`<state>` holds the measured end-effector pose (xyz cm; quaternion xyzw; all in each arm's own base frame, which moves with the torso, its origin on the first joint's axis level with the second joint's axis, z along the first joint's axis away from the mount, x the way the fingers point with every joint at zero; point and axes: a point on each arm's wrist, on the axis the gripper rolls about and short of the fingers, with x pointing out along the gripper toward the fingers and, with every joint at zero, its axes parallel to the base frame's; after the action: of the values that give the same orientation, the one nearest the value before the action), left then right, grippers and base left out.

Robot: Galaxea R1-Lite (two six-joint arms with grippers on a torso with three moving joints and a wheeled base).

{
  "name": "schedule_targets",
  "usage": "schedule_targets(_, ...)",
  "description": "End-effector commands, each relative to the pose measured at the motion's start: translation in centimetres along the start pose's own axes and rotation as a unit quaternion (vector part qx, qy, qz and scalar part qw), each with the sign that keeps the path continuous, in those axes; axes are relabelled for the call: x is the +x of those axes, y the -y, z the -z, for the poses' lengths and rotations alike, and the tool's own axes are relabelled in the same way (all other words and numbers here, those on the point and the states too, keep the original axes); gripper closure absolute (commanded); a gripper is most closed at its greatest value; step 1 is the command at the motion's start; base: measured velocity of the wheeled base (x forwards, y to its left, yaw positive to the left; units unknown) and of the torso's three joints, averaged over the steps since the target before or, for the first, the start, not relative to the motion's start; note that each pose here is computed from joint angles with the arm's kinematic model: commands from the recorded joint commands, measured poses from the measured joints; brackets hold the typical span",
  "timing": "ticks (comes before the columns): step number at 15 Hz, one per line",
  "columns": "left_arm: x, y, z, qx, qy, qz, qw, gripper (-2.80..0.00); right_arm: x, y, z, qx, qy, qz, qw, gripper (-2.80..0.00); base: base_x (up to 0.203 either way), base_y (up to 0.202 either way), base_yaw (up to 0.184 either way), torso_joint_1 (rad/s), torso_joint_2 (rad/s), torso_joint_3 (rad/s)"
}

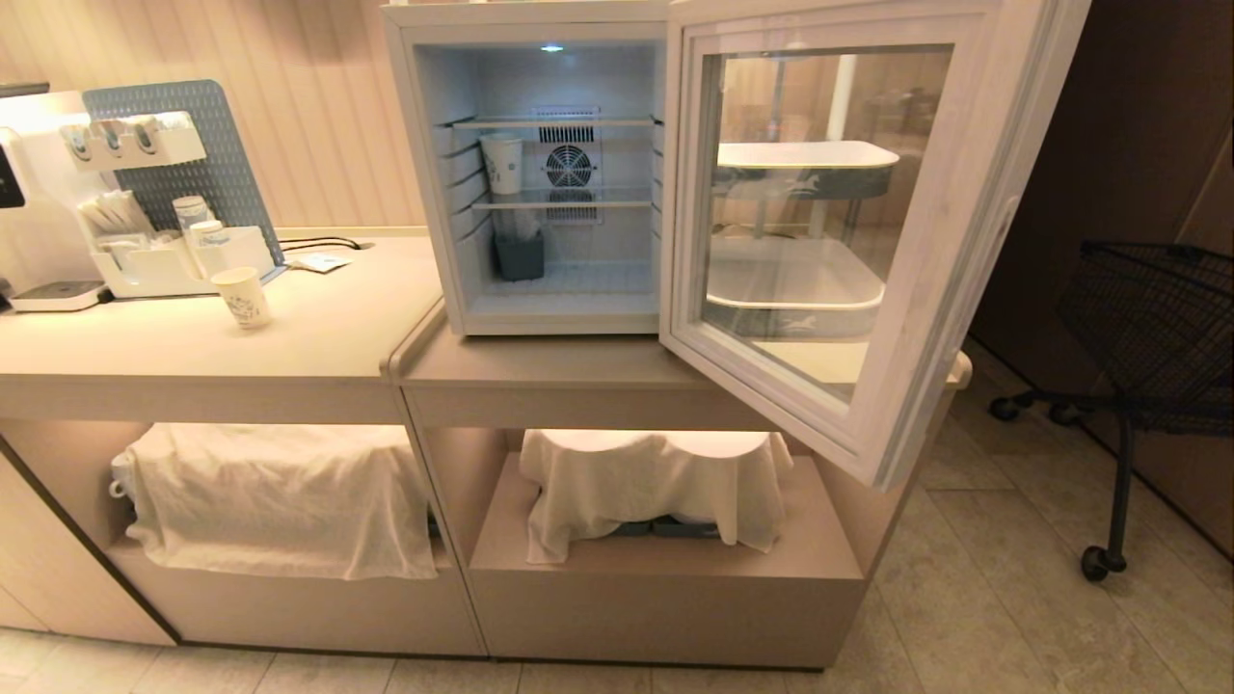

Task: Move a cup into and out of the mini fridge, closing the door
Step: Close the freezer door

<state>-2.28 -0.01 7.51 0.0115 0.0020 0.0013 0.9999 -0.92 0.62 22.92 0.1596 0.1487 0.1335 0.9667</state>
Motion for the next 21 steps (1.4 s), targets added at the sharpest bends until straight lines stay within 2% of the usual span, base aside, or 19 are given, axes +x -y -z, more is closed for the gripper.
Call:
schedule_targets(1, 0.0, 0.0, 0.0, 0.0, 0.0, 0.0, 1.0, 0.0, 4.9, -0.1, -4.8, 0.046, -0.074, -0.005, 0.996, 0.0, 0.0, 0.0, 0.0, 0.0, 0.0, 0.0)
schedule_targets(3, 0.0, 0.0, 0.0, 0.0, 0.0, 0.0, 1.0, 0.0, 8.1, -0.2, -8.1, 0.073, -0.089, -0.01, 0.993, 0.0, 0.0, 0.0, 0.0, 0.0, 0.0, 0.0)
schedule_targets(5, 0.0, 0.0, 0.0, 0.0, 0.0, 0.0, 1.0, 0.0, 11.3, 0.1, -10.6, 0.094, -0.093, 0.014, 0.991, 0.0, 0.0, 0.0, 0.0, 0.0, 0.0, 0.0)
schedule_targets(8, 0.0, 0.0, 0.0, 0.0, 0.0, 0.0, 1.0, 0.0, 16.0, 2.6, -12.1, 0.103, -0.08, 0.111, 0.985, 0.0, 0.0, 0.0, 0.0, 0.0, 0.0, 0.0)
schedule_targets(9, 0.0, 0.0, 0.0, 0.0, 0.0, 0.0, 1.0, 0.0, 17.3, 3.6, -12.5, 0.091, -0.067, 0.146, 0.983, 0.0, 0.0, 0.0, 0.0, 0.0, 0.0, 0.0)
schedule_targets(11, 0.0, 0.0, 0.0, 0.0, 0.0, 0.0, 1.0, 0.0, 19.8, 5.8, -13.0, 0.051, -0.036, 0.229, 0.971, 0.0, 0.0, 0.0, 0.0, 0.0, 0.0, 0.0)
schedule_targets(12, 0.0, 0.0, 0.0, 0.0, 0.0, 0.0, 1.0, 0.0, 20.8, 6.7, -13.2, 0.044, -0.03, 0.246, 0.968, 0.0, 0.0, 0.0, 0.0, 0.0, 0.0, 0.0)
schedule_targets(14, 0.0, 0.0, 0.0, 0.0, 0.0, 0.0, 1.0, 0.0, 22.8, 8.2, -13.7, 0.04, -0.02, 0.265, 0.963, 0.0, 0.0, 0.0, 0.0, 0.0, 0.0, 0.0)
schedule_targets(17, 0.0, 0.0, 0.0, 0.0, 0.0, 0.0, 1.0, 0.0, 26.4, 9.4, -15.8, 0.023, 0.027, 0.287, 0.957, 0.0, 0.0, 0.0, 0.0, 0.0, 0.0, 0.0)
schedule_targets(19, 0.0, 0.0, 0.0, 0.0, 0.0, 0.0, 1.0, 0.0, 28.7, 9.3, -17.6, 0.002, 0.073, 0.274, 0.959, 0.0, 0.0, 0.0, 0.0, 0.0, 0.0, 0.0)
schedule_targets(21, 0.0, 0.0, 0.0, 0.0, 0.0, 0.0, 1.0, 0.0, 30.8, 8.2, -18.9, -0.022, 0.13, 0.259, 0.957, 0.0, 0.0, 0.0, 0.0, 0.0, 0.0, 0.0)
